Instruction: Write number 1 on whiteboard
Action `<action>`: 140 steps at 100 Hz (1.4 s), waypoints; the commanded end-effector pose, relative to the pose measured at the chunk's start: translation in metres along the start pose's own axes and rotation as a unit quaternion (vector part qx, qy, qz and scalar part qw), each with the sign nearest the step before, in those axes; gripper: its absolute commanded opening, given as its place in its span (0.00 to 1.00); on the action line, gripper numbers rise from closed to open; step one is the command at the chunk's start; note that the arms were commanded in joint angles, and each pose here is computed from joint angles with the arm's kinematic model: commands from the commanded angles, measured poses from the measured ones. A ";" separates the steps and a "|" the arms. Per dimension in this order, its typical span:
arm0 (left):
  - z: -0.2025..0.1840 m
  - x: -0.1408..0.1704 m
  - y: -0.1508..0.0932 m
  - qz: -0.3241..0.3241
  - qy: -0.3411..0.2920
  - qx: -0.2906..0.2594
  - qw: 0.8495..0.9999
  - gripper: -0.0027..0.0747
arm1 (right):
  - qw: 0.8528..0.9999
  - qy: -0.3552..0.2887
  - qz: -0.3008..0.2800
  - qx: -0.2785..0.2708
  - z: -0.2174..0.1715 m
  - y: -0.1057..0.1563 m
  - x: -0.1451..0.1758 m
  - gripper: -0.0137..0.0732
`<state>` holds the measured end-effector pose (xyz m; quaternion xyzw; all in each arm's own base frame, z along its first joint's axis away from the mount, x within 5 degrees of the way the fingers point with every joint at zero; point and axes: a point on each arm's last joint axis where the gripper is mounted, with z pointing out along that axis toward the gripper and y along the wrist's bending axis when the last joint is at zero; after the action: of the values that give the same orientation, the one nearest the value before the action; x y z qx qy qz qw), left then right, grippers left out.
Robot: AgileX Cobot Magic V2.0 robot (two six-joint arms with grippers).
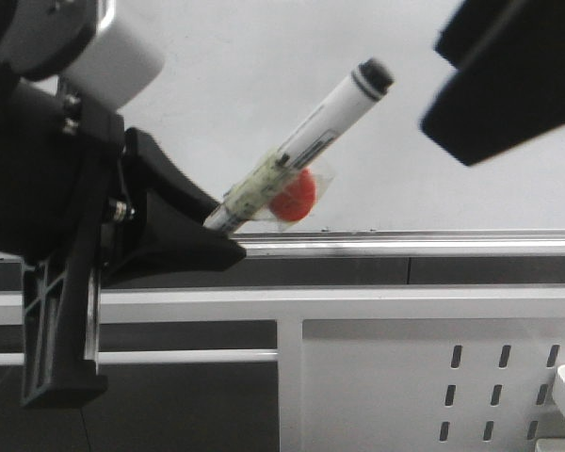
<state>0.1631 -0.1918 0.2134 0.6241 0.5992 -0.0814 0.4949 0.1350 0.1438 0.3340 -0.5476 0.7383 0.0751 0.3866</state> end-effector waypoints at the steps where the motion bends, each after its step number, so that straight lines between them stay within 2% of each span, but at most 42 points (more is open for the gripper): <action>1: -0.006 -0.022 0.007 0.014 -0.047 -0.015 0.999 0.01 | 0.998 -0.051 -0.016 0.025 -0.005 -0.007 -0.019 0.65; 18: -0.005 -0.028 -0.001 0.023 -0.059 0.000 0.998 0.01 | 0.998 -0.057 -0.015 0.027 0.002 -0.009 -0.024 0.63; 36: -0.006 -0.034 0.000 0.015 -0.087 -0.006 0.996 0.01 | 0.998 -0.061 -0.008 0.023 0.004 -0.009 -0.027 0.57; 49: -0.007 -0.040 0.005 -0.007 -0.104 -0.017 0.994 0.01 | 0.998 -0.058 -0.008 0.021 0.007 -0.009 -0.027 0.57; 81: -0.007 -0.042 0.005 -0.007 -0.113 -0.018 0.993 0.01 | 0.998 -0.059 -0.007 0.020 0.007 -0.009 -0.027 0.56; 88: -0.008 -0.044 0.005 -0.007 -0.125 -0.020 0.992 0.01 | 0.998 -0.058 -0.007 0.020 0.007 -0.009 -0.027 0.47; 97: -0.008 -0.046 0.006 -0.008 -0.140 -0.022 0.990 0.01 | 0.998 -0.059 -0.007 0.020 0.007 -0.009 -0.027 0.20; 100: -0.008 -0.047 0.006 -0.008 -0.140 -0.022 0.990 0.01 | 0.998 -0.061 -0.007 0.021 0.006 -0.009 -0.028 0.08; 106: -0.008 -0.047 0.006 -0.008 -0.140 -0.022 0.990 0.02 | 0.998 -0.064 -0.004 0.021 0.006 -0.009 -0.028 0.08; 117: -0.008 -0.047 0.006 -0.008 -0.140 -0.022 0.990 0.15 | 0.998 -0.064 -0.004 0.021 0.006 -0.009 -0.028 0.08; 132: -0.015 -0.049 0.007 -0.009 -0.147 -0.029 0.989 0.48 | 0.996 -0.082 -0.005 0.033 0.003 -0.011 -0.030 0.08; 140: -0.023 -0.048 0.010 -0.033 -0.139 -0.042 0.989 0.61 | 0.993 -0.100 -0.008 0.056 -0.004 -0.015 -0.032 0.08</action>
<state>0.1512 -0.2068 0.2363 0.6078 0.5600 -0.1305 0.5477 0.1488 0.1638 0.3349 -0.5456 0.7259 0.0848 0.4103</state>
